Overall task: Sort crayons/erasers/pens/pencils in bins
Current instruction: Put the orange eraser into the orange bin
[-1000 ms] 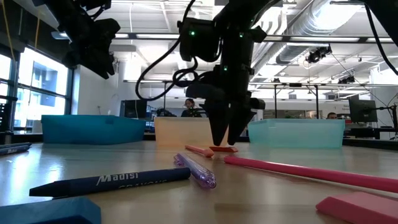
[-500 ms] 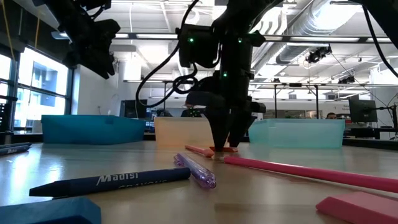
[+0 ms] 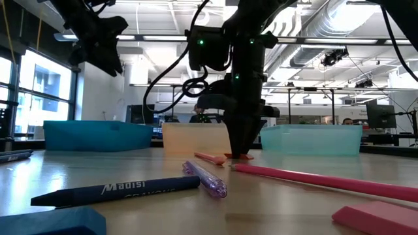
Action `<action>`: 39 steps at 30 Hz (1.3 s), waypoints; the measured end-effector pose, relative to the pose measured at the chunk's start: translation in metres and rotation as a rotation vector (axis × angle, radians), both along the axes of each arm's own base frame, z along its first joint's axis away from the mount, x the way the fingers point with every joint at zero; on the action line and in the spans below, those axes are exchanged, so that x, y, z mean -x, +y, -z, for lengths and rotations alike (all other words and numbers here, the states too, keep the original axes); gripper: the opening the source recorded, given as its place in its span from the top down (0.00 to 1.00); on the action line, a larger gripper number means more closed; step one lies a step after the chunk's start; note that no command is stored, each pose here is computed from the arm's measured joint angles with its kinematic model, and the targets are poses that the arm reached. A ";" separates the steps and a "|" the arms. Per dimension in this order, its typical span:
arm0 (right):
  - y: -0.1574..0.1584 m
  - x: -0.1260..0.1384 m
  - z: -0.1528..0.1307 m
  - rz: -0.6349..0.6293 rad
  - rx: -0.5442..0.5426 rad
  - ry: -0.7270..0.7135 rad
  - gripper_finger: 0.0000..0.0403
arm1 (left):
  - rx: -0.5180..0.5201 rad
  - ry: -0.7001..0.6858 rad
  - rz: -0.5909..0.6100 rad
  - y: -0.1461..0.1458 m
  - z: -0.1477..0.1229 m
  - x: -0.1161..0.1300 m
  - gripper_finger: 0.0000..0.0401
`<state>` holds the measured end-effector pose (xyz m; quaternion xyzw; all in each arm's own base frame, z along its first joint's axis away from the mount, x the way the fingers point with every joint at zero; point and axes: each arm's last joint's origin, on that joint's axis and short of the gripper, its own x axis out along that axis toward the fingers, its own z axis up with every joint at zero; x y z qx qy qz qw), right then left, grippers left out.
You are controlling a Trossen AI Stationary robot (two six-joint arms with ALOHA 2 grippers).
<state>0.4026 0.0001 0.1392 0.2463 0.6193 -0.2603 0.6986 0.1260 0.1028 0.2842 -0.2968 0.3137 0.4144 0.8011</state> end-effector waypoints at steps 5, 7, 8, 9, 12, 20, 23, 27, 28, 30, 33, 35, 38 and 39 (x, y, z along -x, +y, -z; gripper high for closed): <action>0.000 0.000 0.000 -0.003 -0.004 0.001 0.91 | 0.001 0.000 -0.028 0.003 0.000 0.003 0.74; 0.000 0.000 -0.001 -0.011 -0.005 0.000 0.90 | 0.001 0.000 -0.034 0.004 0.000 0.004 0.74; 0.000 0.001 -0.001 -0.014 -0.005 -0.001 0.90 | 0.001 0.000 -0.037 0.005 0.000 0.004 0.74; 0.000 0.001 -0.003 -0.018 -0.006 -0.007 0.90 | 0.001 0.000 -0.039 0.005 0.000 0.004 0.74; 0.001 0.003 -0.006 -0.031 -0.021 -0.004 0.91 | 0.002 -0.001 -0.038 0.005 0.000 0.004 0.74; 0.003 0.007 -0.034 -0.048 -0.077 -0.076 0.91 | 0.014 -0.011 -0.024 0.004 0.000 0.004 0.74; 0.002 0.009 -0.050 -0.048 -0.072 -0.135 0.91 | 0.015 -0.011 -0.023 0.004 0.000 0.004 0.74; -0.004 0.008 -0.072 -0.037 -0.065 -0.247 0.91 | 0.015 -0.012 -0.022 0.004 0.000 0.004 0.74; -0.007 0.008 -0.078 -0.031 -0.059 -0.286 0.91 | 0.015 -0.012 -0.022 0.004 0.000 0.004 0.74; -0.013 0.006 -0.089 -0.017 -0.037 -0.365 0.91 | 0.015 -0.012 -0.022 0.004 0.000 0.004 0.74; -0.025 0.003 -0.101 0.003 -0.009 -0.460 0.91 | 0.018 -0.014 -0.018 0.004 0.000 0.003 0.74; -0.034 0.000 -0.107 0.007 0.006 -0.518 0.91 | 0.024 -0.019 -0.011 0.004 0.000 0.003 0.74; -0.049 -0.003 -0.111 0.021 0.037 -0.583 0.91 | 0.034 -0.028 0.000 0.003 0.000 0.003 0.74; -0.054 -0.004 -0.112 0.030 0.051 -0.600 0.91 | 0.035 -0.029 0.002 0.003 0.000 0.003 0.74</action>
